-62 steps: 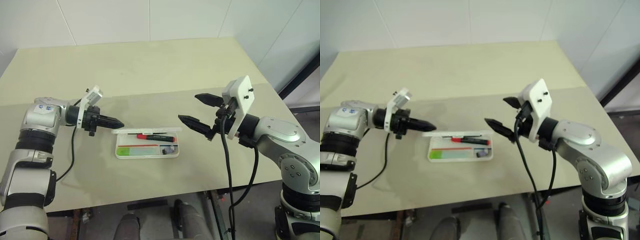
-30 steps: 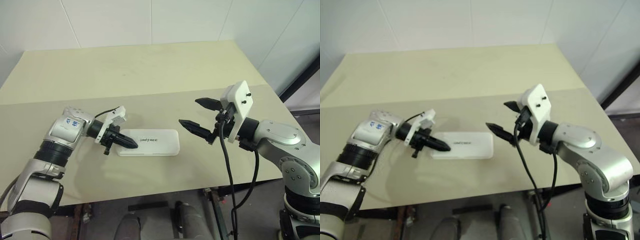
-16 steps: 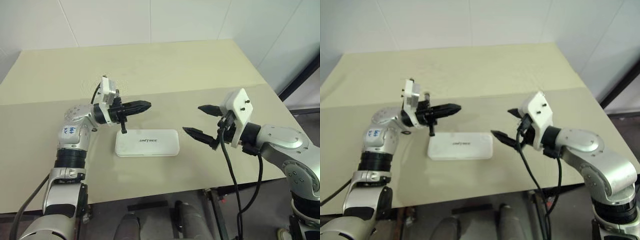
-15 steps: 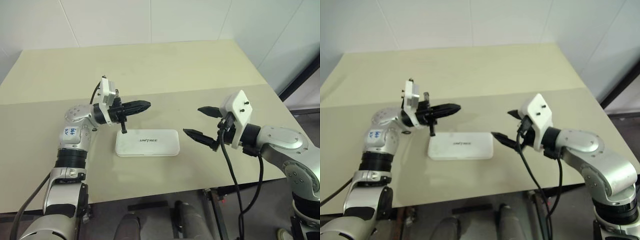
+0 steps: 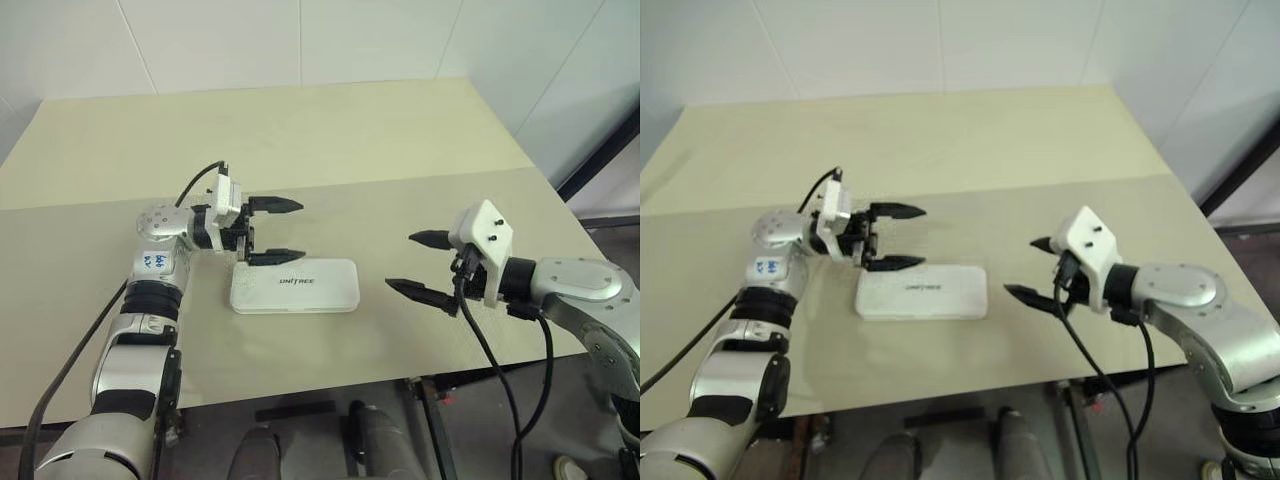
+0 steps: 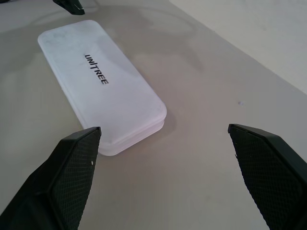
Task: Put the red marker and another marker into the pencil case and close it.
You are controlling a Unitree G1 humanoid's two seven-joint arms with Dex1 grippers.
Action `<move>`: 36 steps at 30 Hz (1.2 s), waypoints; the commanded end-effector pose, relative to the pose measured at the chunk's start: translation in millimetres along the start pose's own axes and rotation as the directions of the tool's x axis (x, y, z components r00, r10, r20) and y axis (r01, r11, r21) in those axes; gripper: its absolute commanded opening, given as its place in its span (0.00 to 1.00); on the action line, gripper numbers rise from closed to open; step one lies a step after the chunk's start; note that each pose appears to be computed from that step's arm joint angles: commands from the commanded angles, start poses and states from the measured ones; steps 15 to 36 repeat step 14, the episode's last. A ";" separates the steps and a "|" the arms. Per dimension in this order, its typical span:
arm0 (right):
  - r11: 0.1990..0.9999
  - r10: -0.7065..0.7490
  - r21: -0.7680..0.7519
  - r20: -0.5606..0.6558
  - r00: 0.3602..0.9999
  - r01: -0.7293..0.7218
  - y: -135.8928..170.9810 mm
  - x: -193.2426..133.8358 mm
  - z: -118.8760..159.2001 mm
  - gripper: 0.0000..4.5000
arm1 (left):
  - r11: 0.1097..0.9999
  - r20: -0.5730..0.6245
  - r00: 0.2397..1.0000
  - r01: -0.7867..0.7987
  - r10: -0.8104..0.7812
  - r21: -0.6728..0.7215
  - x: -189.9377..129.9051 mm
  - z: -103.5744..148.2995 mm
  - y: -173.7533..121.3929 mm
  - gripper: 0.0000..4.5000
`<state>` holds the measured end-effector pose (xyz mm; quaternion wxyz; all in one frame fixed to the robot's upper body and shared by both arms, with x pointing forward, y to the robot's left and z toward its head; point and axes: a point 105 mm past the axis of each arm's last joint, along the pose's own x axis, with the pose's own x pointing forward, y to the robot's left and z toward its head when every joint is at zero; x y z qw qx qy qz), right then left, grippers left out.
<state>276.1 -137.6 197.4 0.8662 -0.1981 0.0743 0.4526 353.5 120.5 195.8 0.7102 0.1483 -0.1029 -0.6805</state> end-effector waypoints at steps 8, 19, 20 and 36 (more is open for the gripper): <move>0.996 -0.075 -0.057 -0.021 0.997 0.073 -10.9 -18.6 3.7 1.00 | 0.998 -0.163 0.985 0.058 -0.061 -0.024 -35.8 -13.1 -4.7 1.00; 0.994 -0.094 -0.060 -0.003 0.996 0.094 -3.3 -20.4 7.8 1.00 | 0.998 -0.104 0.993 0.057 -0.061 -0.038 -31.3 -7.7 -3.1 1.00; 0.994 -0.094 -0.060 -0.003 0.996 0.094 -3.3 -20.4 7.8 1.00 | 0.998 -0.104 0.993 0.057 -0.061 -0.038 -31.3 -7.7 -3.1 1.00; 0.994 -0.094 -0.060 -0.003 0.996 0.094 -3.3 -20.4 7.8 1.00 | 0.998 -0.104 0.993 0.057 -0.061 -0.038 -31.3 -7.7 -3.1 1.00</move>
